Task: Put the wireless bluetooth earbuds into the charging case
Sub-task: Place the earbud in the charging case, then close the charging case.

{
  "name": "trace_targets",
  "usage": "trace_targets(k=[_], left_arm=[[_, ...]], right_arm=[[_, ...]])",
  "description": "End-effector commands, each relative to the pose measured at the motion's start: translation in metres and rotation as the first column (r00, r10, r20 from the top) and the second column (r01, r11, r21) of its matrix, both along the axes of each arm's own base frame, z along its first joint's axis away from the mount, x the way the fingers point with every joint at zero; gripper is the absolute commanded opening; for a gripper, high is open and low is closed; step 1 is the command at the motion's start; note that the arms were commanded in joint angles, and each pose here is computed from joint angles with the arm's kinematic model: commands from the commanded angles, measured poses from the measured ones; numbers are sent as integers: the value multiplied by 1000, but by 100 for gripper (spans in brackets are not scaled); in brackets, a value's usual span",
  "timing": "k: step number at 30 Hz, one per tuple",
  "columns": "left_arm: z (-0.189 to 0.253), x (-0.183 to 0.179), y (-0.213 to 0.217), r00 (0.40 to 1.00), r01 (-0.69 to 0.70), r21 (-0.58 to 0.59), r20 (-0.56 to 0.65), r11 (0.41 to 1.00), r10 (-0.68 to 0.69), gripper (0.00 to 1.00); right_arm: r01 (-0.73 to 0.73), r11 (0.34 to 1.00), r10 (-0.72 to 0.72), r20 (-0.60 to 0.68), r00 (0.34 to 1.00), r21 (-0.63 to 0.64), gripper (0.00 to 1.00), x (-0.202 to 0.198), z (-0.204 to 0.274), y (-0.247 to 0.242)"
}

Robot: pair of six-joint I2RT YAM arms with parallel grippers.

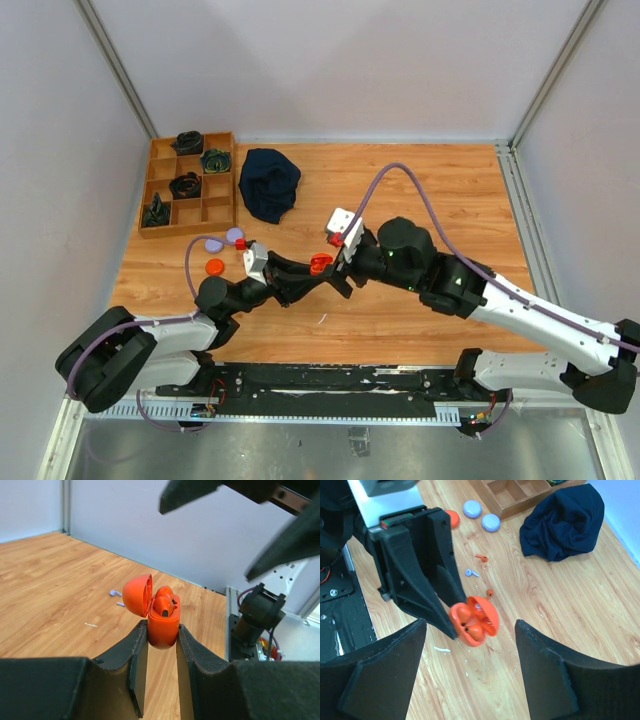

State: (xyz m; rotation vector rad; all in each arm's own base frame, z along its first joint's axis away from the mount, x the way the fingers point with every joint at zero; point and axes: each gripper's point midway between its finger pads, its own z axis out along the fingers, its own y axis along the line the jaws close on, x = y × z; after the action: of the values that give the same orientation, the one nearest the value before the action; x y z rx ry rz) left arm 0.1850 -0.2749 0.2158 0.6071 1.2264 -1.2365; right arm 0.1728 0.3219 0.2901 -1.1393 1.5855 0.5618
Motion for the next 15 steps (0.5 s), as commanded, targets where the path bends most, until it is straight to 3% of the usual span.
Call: trace_targets(k=[1, 9, 15], left_arm=[[10, -13, -5, 995, 72, 0, 62, 997, -72, 0], [12, -22, -12, 985, 150, 28, 77, 988, -152, 0], [15, -23, -15, 981, 173, 32, 80, 984, -175, 0]], right_arm=[[-151, 989, 150, -95, 984, -5, 75, -10, 0, -17], [-332, 942, 334, -147, 931, 43, 92, -17, -6, -23], [-390, 921, 387, -168, 907, 15, 97, -17, -26, -18]])
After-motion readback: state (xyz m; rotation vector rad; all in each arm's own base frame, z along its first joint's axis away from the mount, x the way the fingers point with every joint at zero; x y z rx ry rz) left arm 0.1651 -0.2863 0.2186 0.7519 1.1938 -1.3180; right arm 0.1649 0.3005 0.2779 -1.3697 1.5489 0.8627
